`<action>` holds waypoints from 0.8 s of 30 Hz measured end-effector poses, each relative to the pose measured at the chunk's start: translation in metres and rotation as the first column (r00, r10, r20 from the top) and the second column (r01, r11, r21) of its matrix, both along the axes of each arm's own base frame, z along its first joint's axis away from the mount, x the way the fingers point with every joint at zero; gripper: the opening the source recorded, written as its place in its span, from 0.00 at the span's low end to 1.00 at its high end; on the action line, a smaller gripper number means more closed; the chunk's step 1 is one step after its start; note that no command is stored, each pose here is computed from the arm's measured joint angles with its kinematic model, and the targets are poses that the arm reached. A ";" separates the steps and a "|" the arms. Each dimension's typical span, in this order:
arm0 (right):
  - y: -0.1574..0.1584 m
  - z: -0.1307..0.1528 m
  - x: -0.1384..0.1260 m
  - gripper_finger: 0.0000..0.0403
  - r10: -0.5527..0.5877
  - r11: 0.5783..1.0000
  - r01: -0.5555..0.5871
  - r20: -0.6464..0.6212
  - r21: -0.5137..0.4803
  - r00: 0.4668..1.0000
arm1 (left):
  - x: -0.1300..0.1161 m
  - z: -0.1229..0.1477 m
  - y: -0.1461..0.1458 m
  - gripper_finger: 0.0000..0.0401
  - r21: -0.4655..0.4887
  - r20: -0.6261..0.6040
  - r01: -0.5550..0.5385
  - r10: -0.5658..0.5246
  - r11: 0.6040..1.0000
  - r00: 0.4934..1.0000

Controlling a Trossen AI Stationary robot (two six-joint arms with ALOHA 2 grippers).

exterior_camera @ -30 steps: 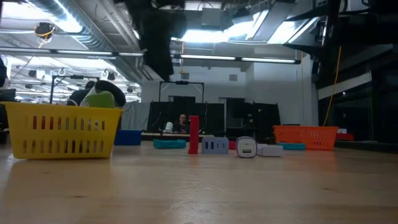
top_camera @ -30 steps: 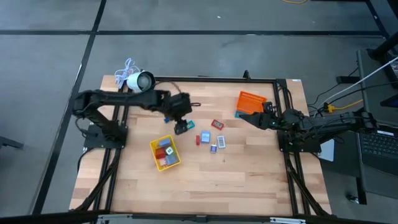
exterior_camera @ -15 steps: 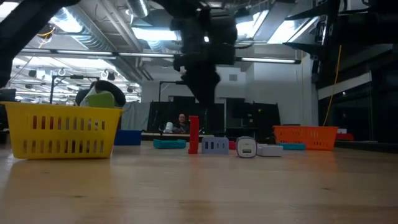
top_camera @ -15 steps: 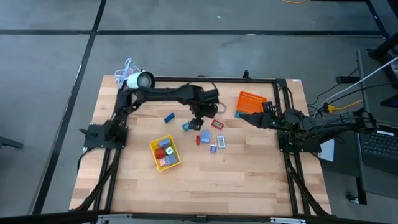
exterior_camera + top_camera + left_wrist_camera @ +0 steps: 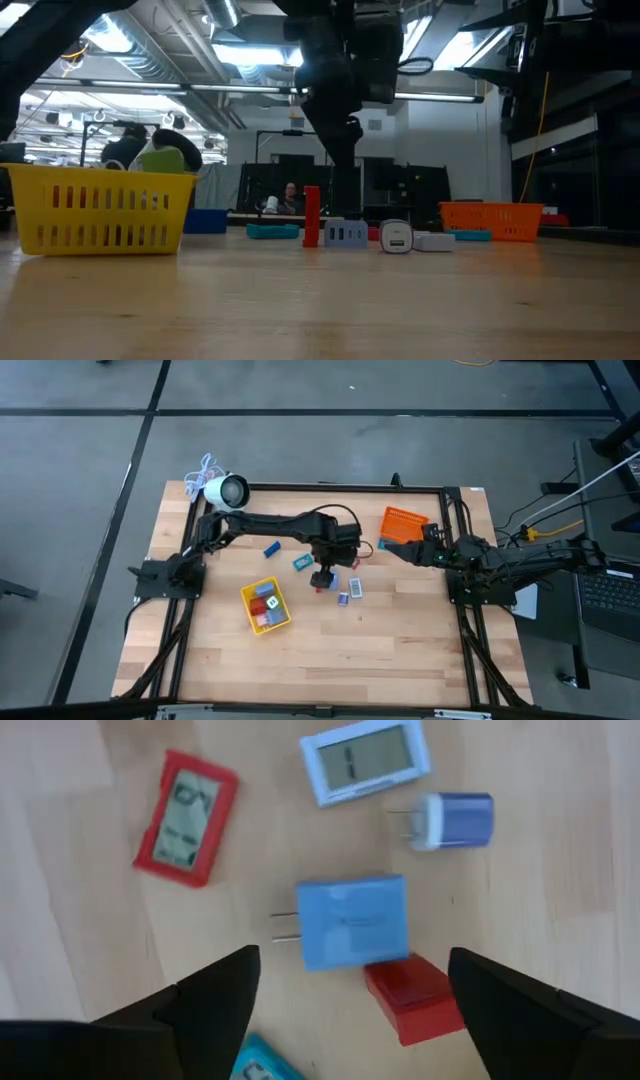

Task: Pick & Place Office items
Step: Put the light blue charger adapter into the yellow bin

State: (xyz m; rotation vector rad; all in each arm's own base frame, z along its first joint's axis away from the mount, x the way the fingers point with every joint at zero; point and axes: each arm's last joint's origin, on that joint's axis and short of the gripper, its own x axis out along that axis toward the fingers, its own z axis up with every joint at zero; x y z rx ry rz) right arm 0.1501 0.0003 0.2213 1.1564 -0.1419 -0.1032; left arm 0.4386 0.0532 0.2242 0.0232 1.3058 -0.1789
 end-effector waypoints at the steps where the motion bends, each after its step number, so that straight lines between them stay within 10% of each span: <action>1: 0.000 0.000 0.000 0.56 0.000 1.000 0.000 0.004 0.000 1.000 | 0.000 0.000 0.000 0.82 -0.007 0.000 -0.020 0.020 1.000 1.000; 12: 0.000 0.003 0.000 0.56 -0.004 1.000 0.004 0.034 -0.005 0.999 | 0.011 -0.016 -0.021 0.86 -0.083 -0.009 -0.081 0.080 0.993 0.997; 24: 0.000 0.004 0.000 0.56 -0.006 0.999 0.007 0.031 -0.032 0.999 | 0.016 -0.047 -0.028 0.86 0.062 -0.095 -0.070 0.076 0.996 0.993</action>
